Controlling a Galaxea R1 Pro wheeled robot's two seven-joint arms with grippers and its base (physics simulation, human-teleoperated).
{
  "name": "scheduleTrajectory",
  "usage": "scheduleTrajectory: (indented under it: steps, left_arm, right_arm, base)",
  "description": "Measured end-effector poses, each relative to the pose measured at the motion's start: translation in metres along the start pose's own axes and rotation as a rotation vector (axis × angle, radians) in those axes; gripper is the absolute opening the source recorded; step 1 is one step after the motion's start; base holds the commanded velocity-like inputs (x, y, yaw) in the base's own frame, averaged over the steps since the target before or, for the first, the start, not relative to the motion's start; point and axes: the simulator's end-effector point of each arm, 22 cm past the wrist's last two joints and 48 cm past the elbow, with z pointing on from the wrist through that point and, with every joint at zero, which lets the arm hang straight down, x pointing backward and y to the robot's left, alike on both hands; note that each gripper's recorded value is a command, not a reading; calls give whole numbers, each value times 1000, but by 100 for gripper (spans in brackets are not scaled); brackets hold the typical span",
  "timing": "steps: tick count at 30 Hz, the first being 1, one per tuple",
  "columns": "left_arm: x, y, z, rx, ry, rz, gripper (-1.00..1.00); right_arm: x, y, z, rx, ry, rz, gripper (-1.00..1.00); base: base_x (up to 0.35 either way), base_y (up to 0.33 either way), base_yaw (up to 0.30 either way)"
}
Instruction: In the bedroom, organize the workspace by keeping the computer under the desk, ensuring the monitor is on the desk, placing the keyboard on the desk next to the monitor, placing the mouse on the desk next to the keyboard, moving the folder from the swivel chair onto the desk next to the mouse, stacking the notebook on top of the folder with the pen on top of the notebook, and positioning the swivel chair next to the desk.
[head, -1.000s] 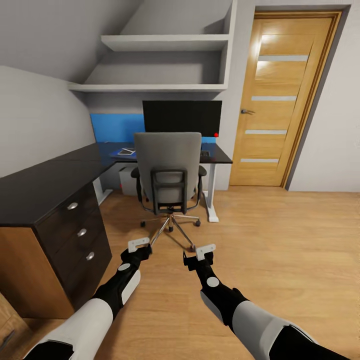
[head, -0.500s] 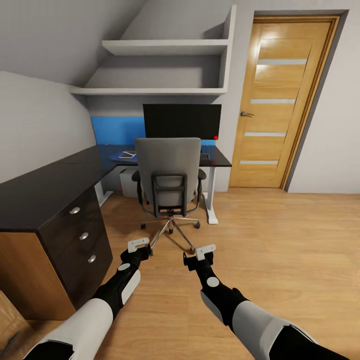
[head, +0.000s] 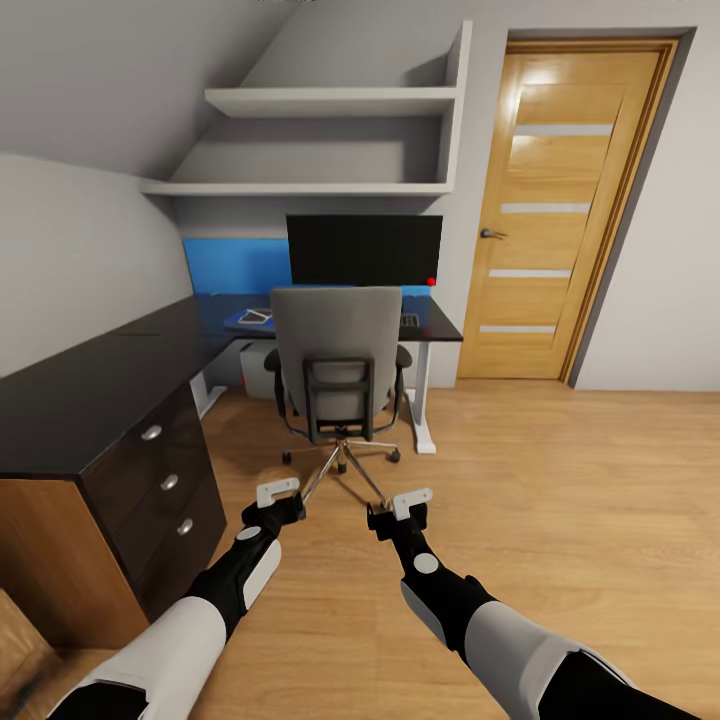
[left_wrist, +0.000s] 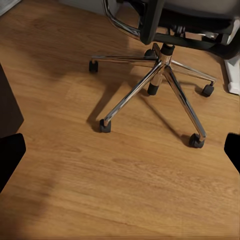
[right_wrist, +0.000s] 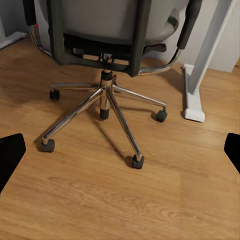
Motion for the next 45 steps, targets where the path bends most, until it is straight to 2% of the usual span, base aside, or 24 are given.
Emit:
scheduleTrajectory:
  steps: [6,11,17,27,28,29,33,37,38,41,42,45]
  left_arm:
    - [-9,-1,-3,-1,17,2,100]
    - [-17,-3,-6,-1,25,3,100]
    - [-28,-5,-10,-2,27,4,100]
    - [-42,-6,-16,-6,40,9,100]
    - [-4,5,-18,-29,121,28,100]
    - [6,8,-20,-35,145,36,100]
    - [35,18,-29,-57,221,55,100]
    - [58,28,-38,-77,283,70,100]
    - [81,66,-46,-136,287,84,100]
    - [86,81,-53,-159,291,92,100]
    - [112,100,-68,-183,317,97,100]
    - [132,120,-85,-205,328,107,100]
  right_arm:
    - [-13,-3,-1,5,-3,6,100]
    - [-31,-7,-2,12,-40,20,100]
    - [-45,-11,-3,18,-50,32,100]
    - [-67,-33,-4,73,-47,118,100]
    - [-67,-44,-4,100,-43,150,100]
    - [-69,-48,-4,106,-43,151,100]
    - [-72,-70,-6,137,-39,150,100]
    - [-78,-83,-7,157,-38,160,100]
    - [-75,-94,-9,180,-31,178,100]
    - [-64,-98,-14,193,-7,171,100]
    - [-42,-107,-24,220,11,165,100]
    - [-29,-112,-34,235,23,150,100]
  base:
    - [0,0,0]
    - [0,0,0]
    - [0,0,0]
    - [0,0,0]
    - [0,0,0]
    - [0,0,0]
    - [0,0,0]
    - [0,0,0]
    - [0,0,0]
    - [0,0,0]
    - [0,0,0]
    - [0,0,0]
